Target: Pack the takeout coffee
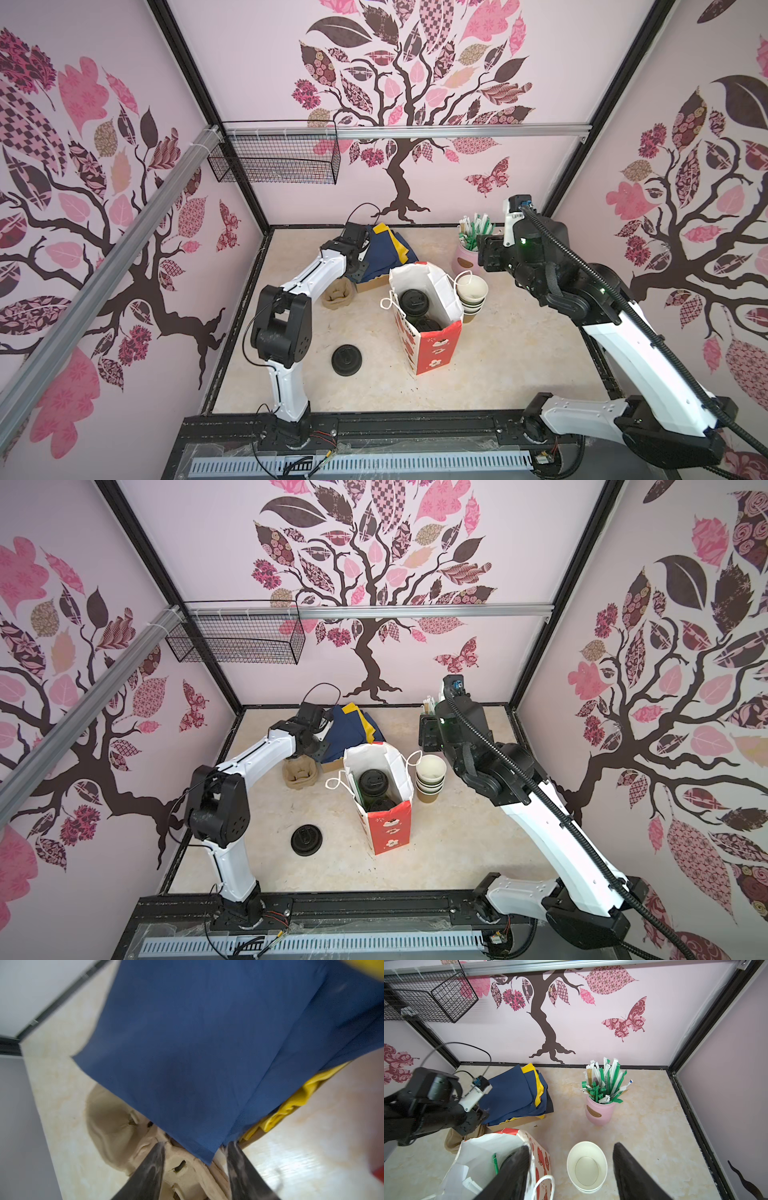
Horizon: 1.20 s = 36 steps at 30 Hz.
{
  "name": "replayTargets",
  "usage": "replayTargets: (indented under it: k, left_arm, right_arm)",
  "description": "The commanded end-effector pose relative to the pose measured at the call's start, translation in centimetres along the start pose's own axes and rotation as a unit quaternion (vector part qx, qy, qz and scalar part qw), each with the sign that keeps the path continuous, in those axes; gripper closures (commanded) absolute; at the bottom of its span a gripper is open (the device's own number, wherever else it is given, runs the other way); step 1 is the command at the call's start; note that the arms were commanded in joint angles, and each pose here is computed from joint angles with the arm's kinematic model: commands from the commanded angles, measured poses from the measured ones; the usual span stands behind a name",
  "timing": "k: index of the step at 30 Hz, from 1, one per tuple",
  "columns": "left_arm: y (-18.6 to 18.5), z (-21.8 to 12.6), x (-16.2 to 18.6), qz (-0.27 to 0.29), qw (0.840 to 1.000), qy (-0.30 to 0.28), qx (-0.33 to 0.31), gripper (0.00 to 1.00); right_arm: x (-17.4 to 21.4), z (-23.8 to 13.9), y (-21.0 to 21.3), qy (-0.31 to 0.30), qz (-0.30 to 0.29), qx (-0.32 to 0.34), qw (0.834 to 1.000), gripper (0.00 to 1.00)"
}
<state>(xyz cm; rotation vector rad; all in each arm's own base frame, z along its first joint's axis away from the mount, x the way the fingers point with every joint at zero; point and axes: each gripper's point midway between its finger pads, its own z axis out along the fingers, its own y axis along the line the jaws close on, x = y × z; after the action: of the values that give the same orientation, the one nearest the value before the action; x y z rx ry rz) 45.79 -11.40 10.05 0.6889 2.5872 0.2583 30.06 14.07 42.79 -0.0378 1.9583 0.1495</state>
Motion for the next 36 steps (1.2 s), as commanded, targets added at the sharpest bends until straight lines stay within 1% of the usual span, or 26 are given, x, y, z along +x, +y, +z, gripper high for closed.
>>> replayTargets:
  k: [1, 3, 5, 9, 13, 21, 26, 32, 36]
  left_arm:
    - [-0.6, 0.2, 0.1, 0.047, 0.998, 0.030, 0.018, 0.48]
    - [-1.1, 1.1, 0.6, 0.058, 0.997, 0.050, 0.030, 0.46]
    - [-1.1, 1.7, 0.7, 0.060, 0.996, 0.057, 0.027, 0.44]
    - [-0.7, 1.9, -0.7, 0.047, 0.998, 0.031, 0.012, 0.42]
    - [-0.8, 2.0, -2.0, 0.052, 0.999, 0.012, -0.009, 0.43]
    - [0.7, 2.5, -2.5, 0.053, 0.997, 0.016, -0.056, 0.54]
    - [1.2, 2.8, -2.4, 0.055, 0.996, 0.023, -0.071, 0.65]
    - [0.5, 3.8, -1.4, 0.066, 0.995, 0.050, -0.056, 0.67]
    - [1.3, 2.8, -2.3, 0.057, 0.995, 0.033, -0.070, 0.86]
  right_arm:
    - [-0.5, -0.3, 0.1, 0.000, -0.005, -0.002, 1.000, 0.34]
    - [-0.7, -0.5, -0.1, -0.003, -0.004, 0.000, 1.000, 0.34]
    - [-0.8, -0.6, -0.2, -0.004, -0.002, 0.000, 1.000, 0.34]
    - [-0.8, -0.8, -0.3, -0.004, -0.003, 0.000, 1.000, 0.34]
    - [-0.7, -0.7, -0.2, -0.003, -0.004, -0.002, 1.000, 0.34]
    - [-0.6, -1.0, -0.3, -0.003, -0.002, -0.003, 1.000, 0.34]
    - [-0.6, -1.0, -0.3, -0.005, -0.001, -0.004, 1.000, 0.34]
    - [-0.8, -1.2, -0.5, -0.008, 0.002, -0.002, 1.000, 0.34]
    - [-0.9, -1.5, -0.7, -0.011, 0.005, 0.000, 1.000, 0.34]
